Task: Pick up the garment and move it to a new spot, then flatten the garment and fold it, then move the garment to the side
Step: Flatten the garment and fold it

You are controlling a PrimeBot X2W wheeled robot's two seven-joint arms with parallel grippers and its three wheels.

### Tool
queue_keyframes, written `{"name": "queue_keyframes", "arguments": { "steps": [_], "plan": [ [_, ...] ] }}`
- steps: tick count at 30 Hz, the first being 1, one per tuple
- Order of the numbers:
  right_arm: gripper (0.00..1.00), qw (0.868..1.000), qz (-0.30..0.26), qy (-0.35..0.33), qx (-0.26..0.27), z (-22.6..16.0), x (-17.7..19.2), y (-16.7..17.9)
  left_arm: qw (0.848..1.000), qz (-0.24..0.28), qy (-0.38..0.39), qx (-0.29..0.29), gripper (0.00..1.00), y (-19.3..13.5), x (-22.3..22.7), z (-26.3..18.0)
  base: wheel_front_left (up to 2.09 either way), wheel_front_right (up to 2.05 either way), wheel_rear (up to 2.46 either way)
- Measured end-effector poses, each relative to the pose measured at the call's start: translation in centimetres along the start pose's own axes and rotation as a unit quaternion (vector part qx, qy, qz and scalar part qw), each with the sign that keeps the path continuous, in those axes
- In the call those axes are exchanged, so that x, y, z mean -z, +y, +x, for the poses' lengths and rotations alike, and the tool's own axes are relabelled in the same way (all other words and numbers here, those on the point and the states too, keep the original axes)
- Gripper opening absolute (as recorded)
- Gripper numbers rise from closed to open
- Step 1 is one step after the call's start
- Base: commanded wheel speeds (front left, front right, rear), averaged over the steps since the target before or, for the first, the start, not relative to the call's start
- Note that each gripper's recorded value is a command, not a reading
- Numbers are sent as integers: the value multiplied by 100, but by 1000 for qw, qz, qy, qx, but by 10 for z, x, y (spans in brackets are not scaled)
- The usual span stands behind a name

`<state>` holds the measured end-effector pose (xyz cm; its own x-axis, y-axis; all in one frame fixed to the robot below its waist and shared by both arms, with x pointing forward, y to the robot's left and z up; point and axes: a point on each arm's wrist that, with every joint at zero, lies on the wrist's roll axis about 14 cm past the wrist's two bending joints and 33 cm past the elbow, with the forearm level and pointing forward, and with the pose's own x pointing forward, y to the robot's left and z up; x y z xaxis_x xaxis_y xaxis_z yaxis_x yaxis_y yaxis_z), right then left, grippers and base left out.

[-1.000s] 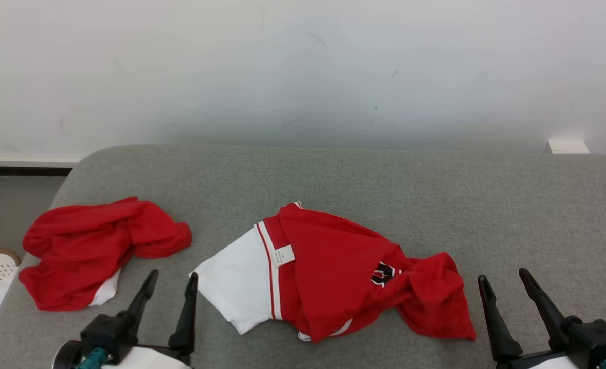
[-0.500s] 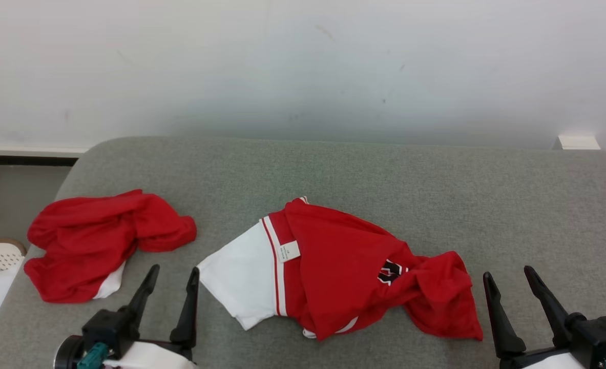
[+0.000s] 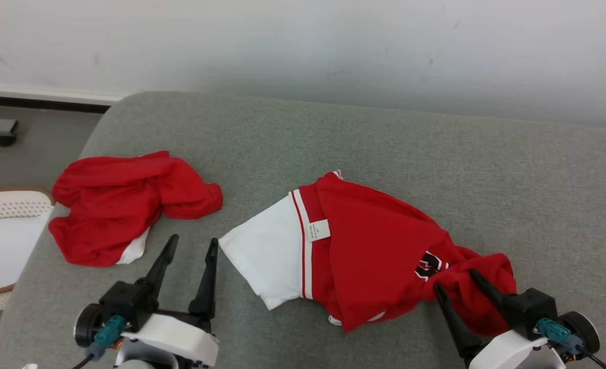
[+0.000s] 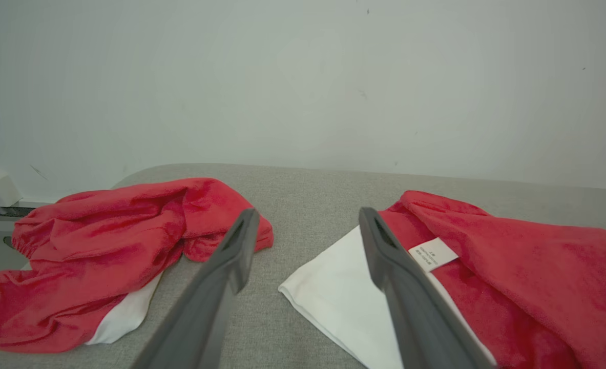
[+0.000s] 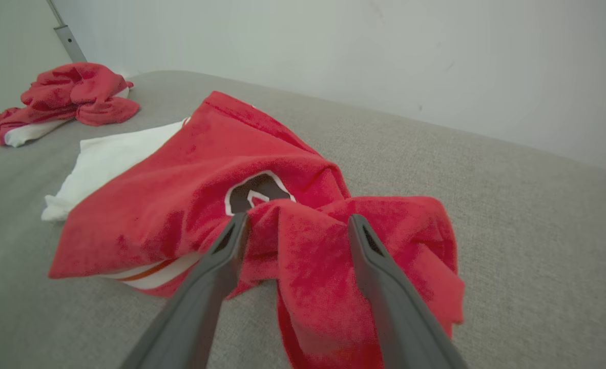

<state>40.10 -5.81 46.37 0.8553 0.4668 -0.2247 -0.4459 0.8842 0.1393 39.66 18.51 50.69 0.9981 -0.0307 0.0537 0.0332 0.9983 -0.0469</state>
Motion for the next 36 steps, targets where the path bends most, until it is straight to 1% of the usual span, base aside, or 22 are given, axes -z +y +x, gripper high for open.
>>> {"name": "queue_keyframes", "arguments": {
  "steps": [4, 6, 7, 12, 14, 16, 21, 24, 26, 27, 28, 29, 30, 33, 36],
  "plan": [
    [100, 998, 0, 64, -17, 6, 31, 4, 1000, 0, 4, -10, 100, 4, 4, 2, 0, 0, 0],
    [35, 997, 4, 73, -17, 8, 36, 3, 1000, 0, 6, -13, 100, 6, 5, 2, 0, 0, 0],
    [0, 998, 4, 68, -13, 8, 33, 1, 1000, 0, 5, -14, 100, 7, 5, 3, 0, 0, 0],
    [0, 999, 19, 33, 17, 7, 20, -16, 1000, -1, 0, -11, 100, 4, 3, 8, 0, 0, 0],
    [0, 999, 31, 14, 39, 4, 13, -26, 1000, 0, -2, -7, 100, 2, 2, 10, 0, 0, 0],
    [0, 997, 47, 9, 68, -3, 14, -43, 1000, 0, -3, -5, 100, 1, 2, 12, 0, 0, 0],
    [0, 985, 96, 20, 142, -30, 38, -78, 1000, -3, -4, 1, 100, -5, 3, 16, 0, 0, 0],
    [0, 977, 125, 33, 172, -44, 58, -89, 1000, -3, -5, 4, 100, -6, 2, 16, 0, 0, 0],
    [0, 972, 138, 45, 184, -52, 72, -91, 1000, -3, -7, 3, 100, -6, 1, 16, 0, 0, 0],
    [10, 971, 143, 52, 186, -55, 78, -90, 1000, -3, -8, 3, 100, -6, 0, 16, 0, 0, 0],
    [36, 969, 149, 55, 188, -57, 83, -88, 1000, -4, -9, 2, 100, -6, -1, 16, 0, 0, 0],
    [49, 969, 153, 54, 188, -58, 85, -87, 1000, -4, -10, 1, 100, -5, -1, 16, 0, 0, 0],
    [100, 969, 155, 49, 188, -57, 84, -86, 1000, -3, -10, 0, 100, -5, -2, 16, 0, 0, 0],
    [100, 971, 153, 27, 182, -56, 76, -82, 1000, -2, -12, -3, 100, -3, -2, 15, 0, 0, 0],
    [100, 976, 139, -15, 167, -51, 52, -76, 1000, -2, -11, -5, 100, -2, -2, 13, 0, 0, 0]
  ]
}}
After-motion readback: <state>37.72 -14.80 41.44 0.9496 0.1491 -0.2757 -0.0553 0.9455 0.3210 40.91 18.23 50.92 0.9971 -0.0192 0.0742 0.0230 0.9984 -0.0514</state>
